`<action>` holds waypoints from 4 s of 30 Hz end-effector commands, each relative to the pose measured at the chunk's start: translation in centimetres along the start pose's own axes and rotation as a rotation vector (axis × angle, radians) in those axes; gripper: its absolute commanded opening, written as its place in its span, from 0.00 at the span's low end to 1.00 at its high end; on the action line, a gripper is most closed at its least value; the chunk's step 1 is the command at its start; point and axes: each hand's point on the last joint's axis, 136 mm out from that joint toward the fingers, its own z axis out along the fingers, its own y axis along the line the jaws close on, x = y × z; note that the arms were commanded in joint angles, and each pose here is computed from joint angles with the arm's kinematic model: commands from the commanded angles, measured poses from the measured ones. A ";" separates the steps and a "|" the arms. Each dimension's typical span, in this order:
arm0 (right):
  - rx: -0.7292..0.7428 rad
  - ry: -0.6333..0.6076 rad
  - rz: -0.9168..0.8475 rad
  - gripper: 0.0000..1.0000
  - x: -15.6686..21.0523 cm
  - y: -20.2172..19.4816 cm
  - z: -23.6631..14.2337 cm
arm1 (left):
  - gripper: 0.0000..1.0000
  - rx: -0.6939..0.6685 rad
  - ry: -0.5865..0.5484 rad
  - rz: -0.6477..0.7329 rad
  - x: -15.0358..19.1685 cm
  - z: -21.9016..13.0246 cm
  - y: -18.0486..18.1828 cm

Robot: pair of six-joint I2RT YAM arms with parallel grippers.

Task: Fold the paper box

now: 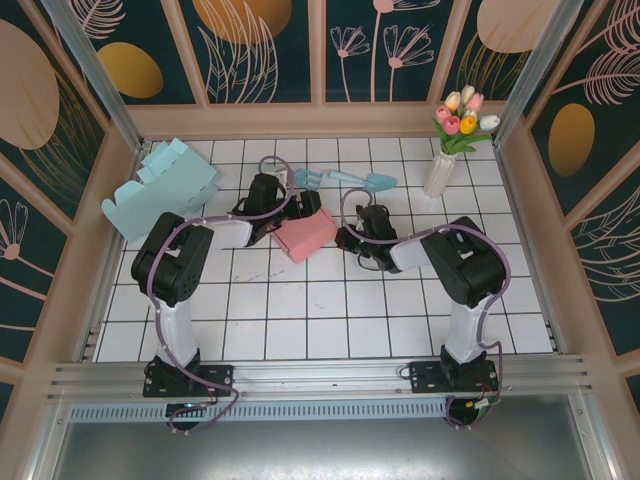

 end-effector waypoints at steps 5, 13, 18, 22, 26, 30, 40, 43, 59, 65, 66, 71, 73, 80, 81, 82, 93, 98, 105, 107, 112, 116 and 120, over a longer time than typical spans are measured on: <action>-0.142 0.154 -0.082 0.00 2.5 2.4 2.5 | 0.88 0.206 0.286 -0.112 9.8 0.9 -6.5; -0.115 0.127 -0.062 0.01 1.4 1.5 1.8 | 0.88 0.015 0.144 -0.095 6.8 -0.3 -4.7; -0.099 0.121 -0.040 0.01 1.0 -0.1 0.9 | 0.88 -0.087 -0.019 -0.110 1.4 -3.8 -3.7; -0.123 0.136 -0.070 0.01 1.3 0.5 0.5 | 0.88 -0.124 -0.116 -0.149 -1.1 -7.5 -2.4; -0.117 0.158 -0.107 0.01 1.1 1.1 0.7 | 0.90 -0.254 -0.191 -0.135 -2.2 -11.0 0.6; -0.113 0.191 -0.147 0.01 1.0 1.7 1.4 | 0.89 -0.275 -0.158 -0.183 -0.5 -11.5 4.3; -0.086 0.311 -0.221 0.01 1.8 2.0 4.8 | 0.88 -0.120 -0.074 -0.203 1.9 -8.2 4.8; -0.087 0.345 -0.252 0.01 2.0 2.2 5.7 | 0.87 -0.073 -0.030 -0.216 2.6 -6.7 4.6; -0.231 0.431 -0.319 0.01 5.7 7.1 7.1 | 0.85 0.263 0.104 -0.168 5.5 -3.0 -5.7; -0.186 0.291 -0.256 0.01 2.7 6.8 5.0 | 0.86 -0.005 0.017 -0.149 4.3 -4.3 -1.7; -0.155 0.263 -0.248 0.01 2.2 6.1 4.4 | 0.87 -0.067 -0.003 -0.142 4.0 -4.7 -0.6; -0.067 0.205 -0.232 0.02 1.0 3.5 1.3 | 0.89 -0.219 -0.038 -0.160 3.7 -5.9 3.3; -0.030 0.212 -0.239 0.03 1.5 2.5 0.4 | 0.90 -0.242 -0.082 -0.165 2.7 -7.1 3.7; 0.018 0.205 -0.225 0.03 3.6 0.5 -2.8 | 0.91 -0.287 -0.102 -0.162 3.3 -9.4 4.9; -0.005 0.200 -0.212 0.03 4.1 0.8 -3.4 | 0.90 -0.270 -0.098 -0.165 3.7 -9.7 4.7; -0.023 0.204 -0.204 0.03 4.9 0.9 -3.8 | 0.90 -0.252 -0.093 -0.167 4.2 -10.0 4.6; -0.143 0.289 -0.181 0.03 12.3 4.7 -4.2 | 0.89 -0.133 -0.054 -0.209 8.5 -12.0 3.4; -0.149 0.296 -0.179 0.03 13.1 6.0 -3.6 | 0.89 -0.131 -0.050 -0.217 9.4 -12.3 3.2; -0.196 0.263 -0.130 0.03 13.5 8.2 -3.2 | 0.88 -0.089 -0.079 -0.296 11.2 -12.8 2.1; -0.201 0.258 -0.127 0.03 13.9 8.9 -2.9 | 0.88 -0.074 -0.085 -0.311 11.9 -12.8 1.4; -0.266 0.266 -0.118 0.03 15.2 12.0 -2.2 | 0.88 -0.035 -0.079 -0.330 13.4 -12.1 -1.2; -0.269 0.288 -0.141 0.03 16.4 13.2 -1.2 | 0.88 -0.022 -0.067 -0.313 13.3 -11.4 -2.5; -0.227 0.200 -0.129 0.03 15.0 12.0 -2.3 | 0.91 -0.166 -0.153 -0.243 10.9 -11.9 -0.9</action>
